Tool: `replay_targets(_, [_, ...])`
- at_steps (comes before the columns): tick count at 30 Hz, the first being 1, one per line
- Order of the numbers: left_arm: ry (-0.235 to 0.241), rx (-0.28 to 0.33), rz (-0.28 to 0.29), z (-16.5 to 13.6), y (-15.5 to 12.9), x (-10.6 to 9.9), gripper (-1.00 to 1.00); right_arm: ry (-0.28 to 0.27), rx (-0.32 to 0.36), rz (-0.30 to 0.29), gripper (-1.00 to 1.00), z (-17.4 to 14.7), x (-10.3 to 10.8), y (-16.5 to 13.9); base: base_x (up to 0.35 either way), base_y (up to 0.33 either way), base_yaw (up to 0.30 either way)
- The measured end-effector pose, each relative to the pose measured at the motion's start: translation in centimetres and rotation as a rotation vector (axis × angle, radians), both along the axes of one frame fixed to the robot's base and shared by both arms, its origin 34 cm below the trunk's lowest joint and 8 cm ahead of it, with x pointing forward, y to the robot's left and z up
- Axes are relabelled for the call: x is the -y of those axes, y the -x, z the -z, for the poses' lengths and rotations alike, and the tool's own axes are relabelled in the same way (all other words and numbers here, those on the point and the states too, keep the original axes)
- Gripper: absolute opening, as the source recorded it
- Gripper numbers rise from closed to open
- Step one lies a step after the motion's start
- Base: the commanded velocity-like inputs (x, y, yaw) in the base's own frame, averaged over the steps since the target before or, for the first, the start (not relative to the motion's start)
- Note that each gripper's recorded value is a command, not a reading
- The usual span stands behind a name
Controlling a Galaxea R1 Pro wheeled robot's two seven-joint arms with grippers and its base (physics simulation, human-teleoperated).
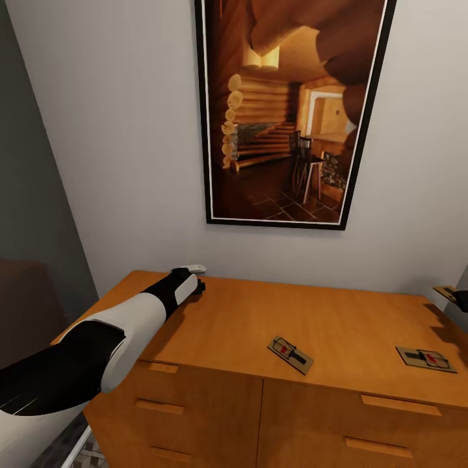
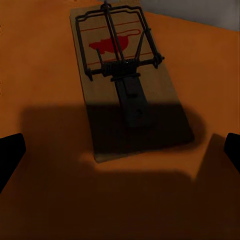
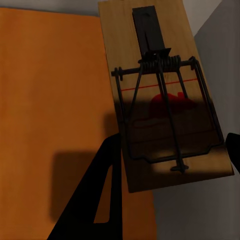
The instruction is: Take the four mousetraps from the cabinet in the bathroom and place them on the bathroom floor. Make sure all four end up on the same floor surface, and ensure that at least two of them are either under or directly next to the same bathroom sink.
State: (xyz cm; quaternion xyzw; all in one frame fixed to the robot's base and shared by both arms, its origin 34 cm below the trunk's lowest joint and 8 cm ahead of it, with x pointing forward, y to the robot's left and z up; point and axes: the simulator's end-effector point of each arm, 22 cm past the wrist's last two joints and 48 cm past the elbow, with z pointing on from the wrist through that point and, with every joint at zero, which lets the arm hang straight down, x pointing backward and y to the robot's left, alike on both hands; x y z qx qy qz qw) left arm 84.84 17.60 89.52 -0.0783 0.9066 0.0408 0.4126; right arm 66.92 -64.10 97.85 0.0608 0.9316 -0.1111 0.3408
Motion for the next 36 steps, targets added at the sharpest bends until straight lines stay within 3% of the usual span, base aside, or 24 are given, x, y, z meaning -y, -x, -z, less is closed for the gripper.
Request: replay_targets(36, [-0.002,0.018,-0.008,-0.84,-0.32,-0.03,1.00,0.000,0.000,-0.001,-1.00,-0.03,-0.03,-0.02,0.029,0.000,0.000])
